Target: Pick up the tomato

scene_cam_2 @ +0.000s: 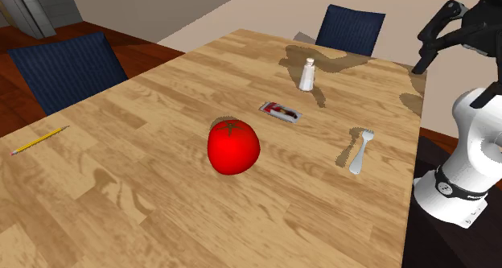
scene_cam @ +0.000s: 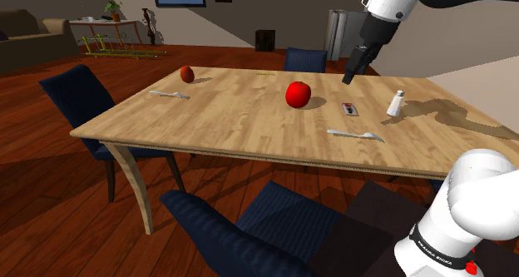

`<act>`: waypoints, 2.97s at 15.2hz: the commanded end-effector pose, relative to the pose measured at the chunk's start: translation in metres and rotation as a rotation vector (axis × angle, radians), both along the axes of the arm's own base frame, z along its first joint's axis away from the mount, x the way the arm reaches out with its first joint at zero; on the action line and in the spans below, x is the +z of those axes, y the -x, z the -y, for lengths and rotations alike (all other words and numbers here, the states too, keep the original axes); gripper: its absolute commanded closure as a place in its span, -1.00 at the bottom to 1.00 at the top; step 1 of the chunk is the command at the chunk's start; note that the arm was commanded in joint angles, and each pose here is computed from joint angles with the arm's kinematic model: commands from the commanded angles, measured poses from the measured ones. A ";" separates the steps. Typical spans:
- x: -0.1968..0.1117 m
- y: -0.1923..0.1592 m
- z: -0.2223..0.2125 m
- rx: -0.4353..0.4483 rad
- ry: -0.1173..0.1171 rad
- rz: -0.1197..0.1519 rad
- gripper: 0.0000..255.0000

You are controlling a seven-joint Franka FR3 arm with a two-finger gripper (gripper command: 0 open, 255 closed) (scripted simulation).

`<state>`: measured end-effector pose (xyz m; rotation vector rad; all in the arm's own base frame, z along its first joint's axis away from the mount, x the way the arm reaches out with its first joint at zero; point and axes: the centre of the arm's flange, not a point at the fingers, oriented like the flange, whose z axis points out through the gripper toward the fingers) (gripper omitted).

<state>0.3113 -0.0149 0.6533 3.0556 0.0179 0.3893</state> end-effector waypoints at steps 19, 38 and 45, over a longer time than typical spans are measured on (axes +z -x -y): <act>-0.036 -0.219 0.133 0.022 -0.051 -0.136 -1.00; -0.106 -0.321 0.193 0.033 -0.075 -0.200 1.00; -0.106 -0.321 0.193 0.033 -0.075 -0.200 1.00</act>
